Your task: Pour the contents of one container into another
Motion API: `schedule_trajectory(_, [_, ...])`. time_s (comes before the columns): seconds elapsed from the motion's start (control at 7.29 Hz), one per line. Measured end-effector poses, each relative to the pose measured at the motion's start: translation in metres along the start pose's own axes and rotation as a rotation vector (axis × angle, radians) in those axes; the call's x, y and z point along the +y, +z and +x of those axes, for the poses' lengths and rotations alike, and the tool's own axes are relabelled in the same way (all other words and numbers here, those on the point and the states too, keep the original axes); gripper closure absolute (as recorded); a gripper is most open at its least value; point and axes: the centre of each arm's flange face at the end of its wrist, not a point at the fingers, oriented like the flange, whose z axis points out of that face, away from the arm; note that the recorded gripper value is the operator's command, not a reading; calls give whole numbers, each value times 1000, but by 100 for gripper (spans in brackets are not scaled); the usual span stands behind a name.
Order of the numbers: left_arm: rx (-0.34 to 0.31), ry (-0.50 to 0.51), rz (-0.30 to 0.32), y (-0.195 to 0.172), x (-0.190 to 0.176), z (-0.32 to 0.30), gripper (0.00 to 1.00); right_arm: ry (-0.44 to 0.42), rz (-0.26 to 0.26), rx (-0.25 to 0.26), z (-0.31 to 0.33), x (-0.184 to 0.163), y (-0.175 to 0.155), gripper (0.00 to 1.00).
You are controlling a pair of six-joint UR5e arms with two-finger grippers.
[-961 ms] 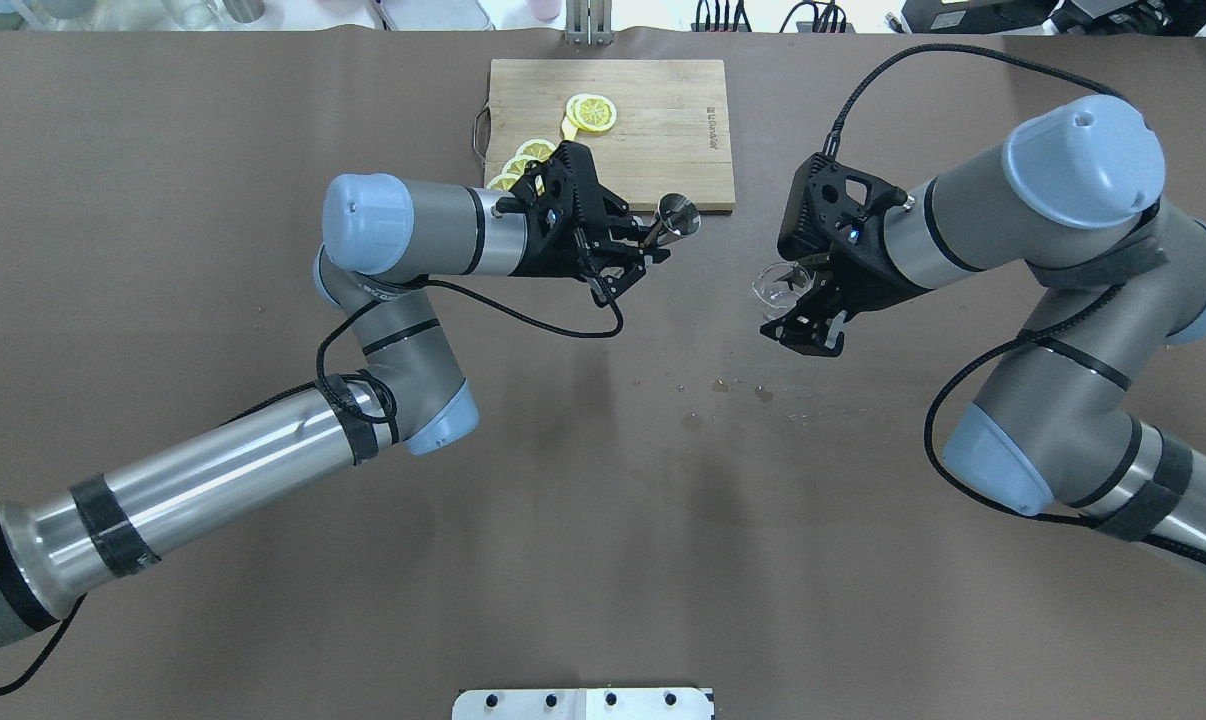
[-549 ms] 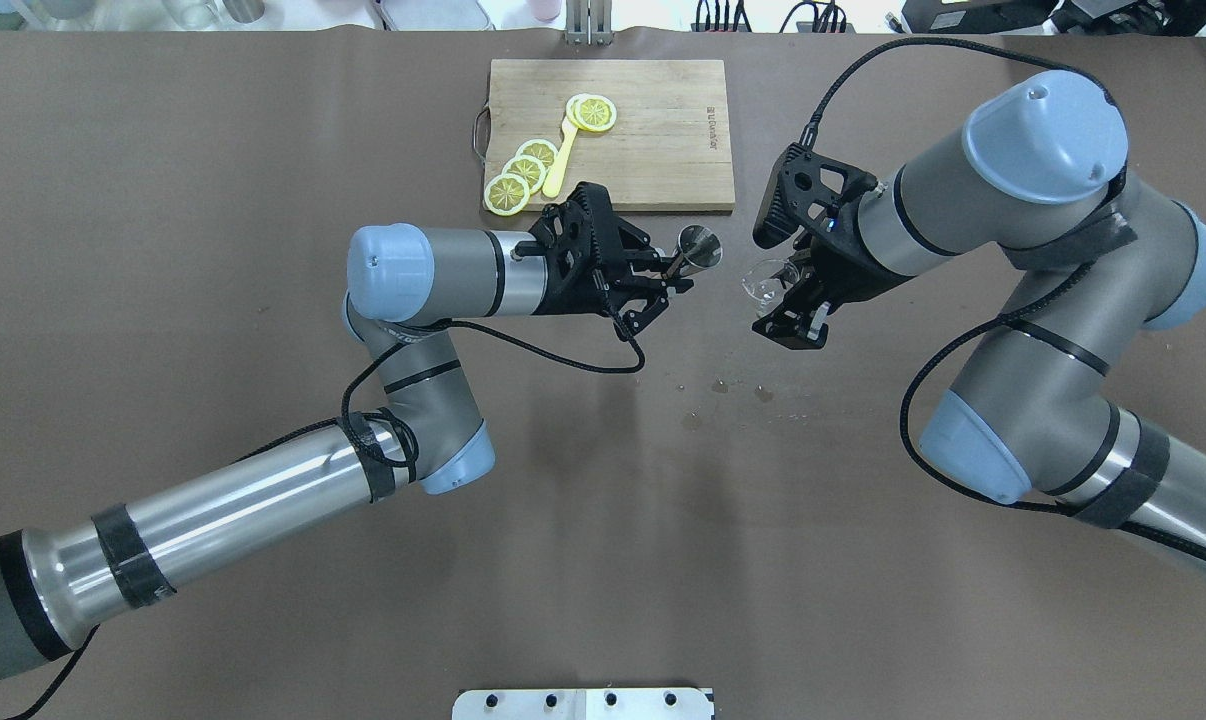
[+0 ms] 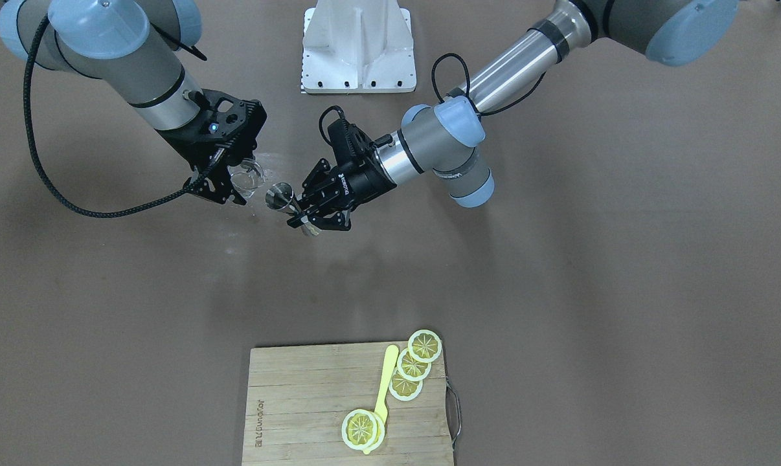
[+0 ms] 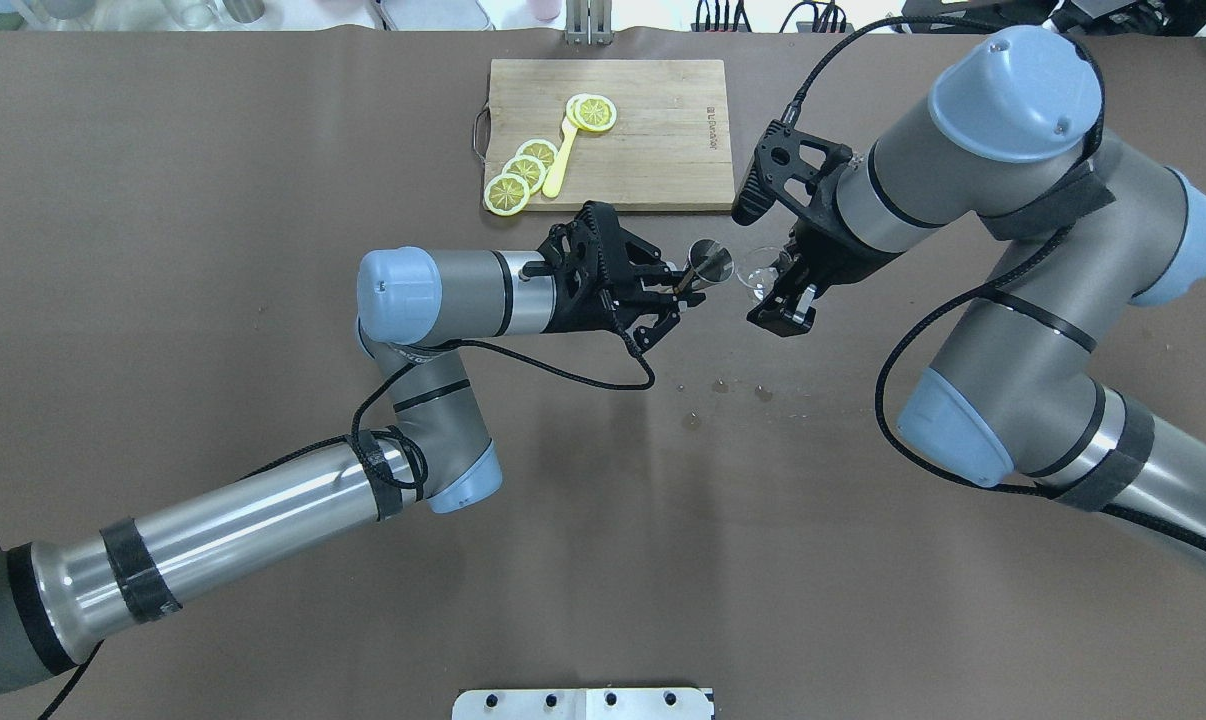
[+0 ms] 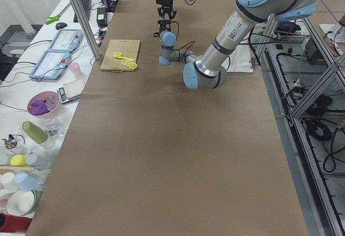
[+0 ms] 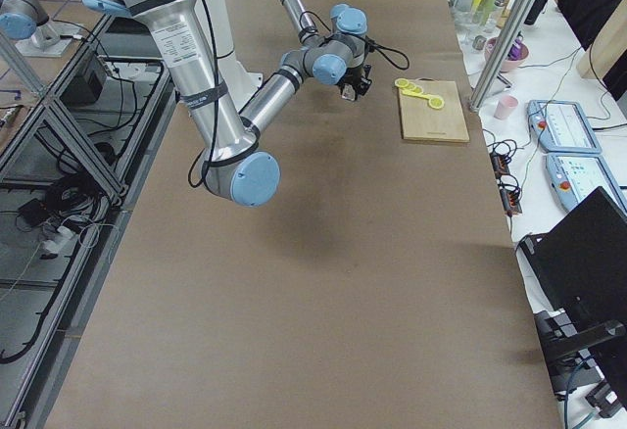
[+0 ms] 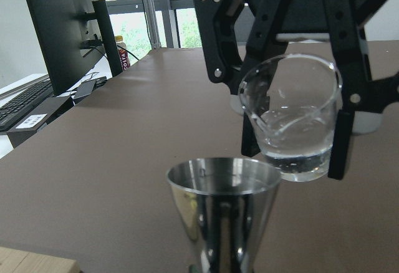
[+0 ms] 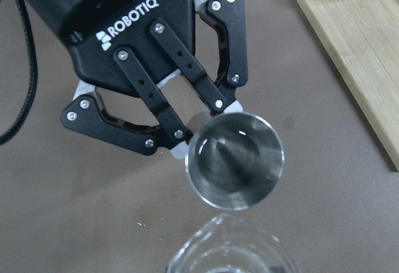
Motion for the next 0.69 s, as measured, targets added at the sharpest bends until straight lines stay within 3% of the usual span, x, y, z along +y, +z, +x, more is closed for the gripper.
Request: schedule_trajectory(0.69, [-9, -17, 4, 0, 0, 1, 100, 45, -65, -5, -1, -14, -6, 100])
